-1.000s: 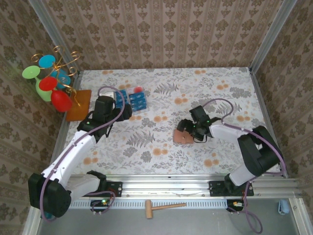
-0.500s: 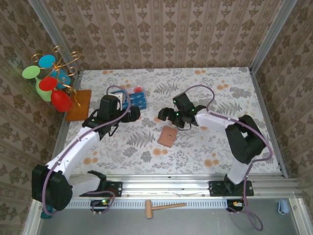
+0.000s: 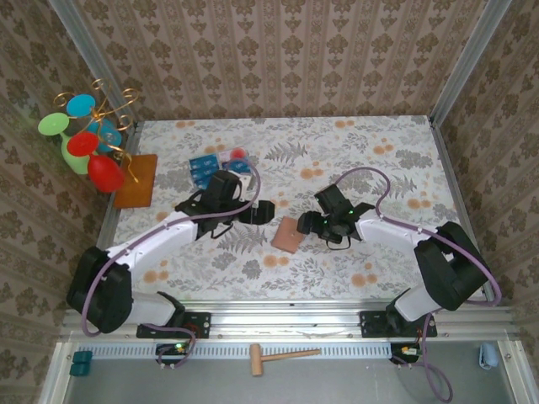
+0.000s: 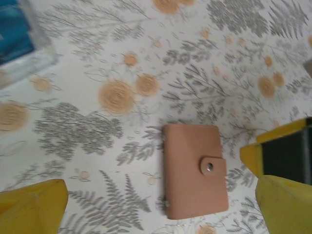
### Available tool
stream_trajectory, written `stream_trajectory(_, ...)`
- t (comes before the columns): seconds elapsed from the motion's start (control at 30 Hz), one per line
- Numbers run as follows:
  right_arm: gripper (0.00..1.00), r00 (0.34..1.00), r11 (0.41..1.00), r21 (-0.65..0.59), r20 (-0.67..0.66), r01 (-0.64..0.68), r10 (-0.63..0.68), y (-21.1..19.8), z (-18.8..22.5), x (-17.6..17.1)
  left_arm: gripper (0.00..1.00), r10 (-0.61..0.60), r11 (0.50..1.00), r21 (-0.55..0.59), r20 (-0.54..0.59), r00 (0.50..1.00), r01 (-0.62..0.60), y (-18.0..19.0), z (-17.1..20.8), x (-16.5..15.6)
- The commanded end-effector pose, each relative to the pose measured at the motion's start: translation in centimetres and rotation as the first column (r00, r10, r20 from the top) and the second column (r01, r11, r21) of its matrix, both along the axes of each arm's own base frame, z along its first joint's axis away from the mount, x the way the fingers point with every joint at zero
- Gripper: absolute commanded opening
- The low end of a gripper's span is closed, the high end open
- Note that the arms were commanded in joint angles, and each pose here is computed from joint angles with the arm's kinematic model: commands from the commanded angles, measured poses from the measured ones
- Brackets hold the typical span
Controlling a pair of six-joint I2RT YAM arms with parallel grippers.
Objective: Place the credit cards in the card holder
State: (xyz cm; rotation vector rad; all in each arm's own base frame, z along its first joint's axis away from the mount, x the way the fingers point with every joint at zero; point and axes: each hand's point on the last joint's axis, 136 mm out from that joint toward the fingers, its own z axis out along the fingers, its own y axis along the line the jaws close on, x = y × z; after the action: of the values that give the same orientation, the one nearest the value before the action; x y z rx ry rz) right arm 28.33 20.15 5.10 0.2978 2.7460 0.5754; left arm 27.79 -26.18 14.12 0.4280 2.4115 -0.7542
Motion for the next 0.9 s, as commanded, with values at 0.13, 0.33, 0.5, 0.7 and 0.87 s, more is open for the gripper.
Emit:
stream_trajectory(0.13,0.55,0.999,0.999,0.034,0.04,-0.034,0.033,1.1,0.7,0.8,1.0,-0.06,0.994,-0.096,-0.087,0.994,0.051,-2.5,-2.1,-1.6)
stream_trajectory(0.33,0.45,1.0,0.993,0.114,0.016,-0.027,0.025,1.9,0.1,1.5,1.0,-0.092,0.991,-0.107,-0.127,0.988,0.078,-3.4,-3.3,-2.2)
stream_trajectory(0.5,0.45,1.0,0.984,0.176,-0.006,0.007,-0.006,1.9,-0.5,1.4,1.0,-0.098,0.991,-0.1,-0.133,0.986,0.085,-3.5,-4.1,-2.3)
stream_trajectory(0.7,0.44,0.999,0.974,0.224,-0.025,0.043,-0.038,1.6,-1.3,1.0,0.94,-0.121,0.988,-0.11,-0.155,0.98,0.104,-4.0,-5.2,-2.4)
stream_trajectory(0.87,0.44,0.998,0.97,0.236,-0.042,0.059,-0.051,1.4,-2.1,0.7,0.85,-0.14,0.984,-0.138,-0.192,0.971,0.115,-4.7,-6.3,-2.6)
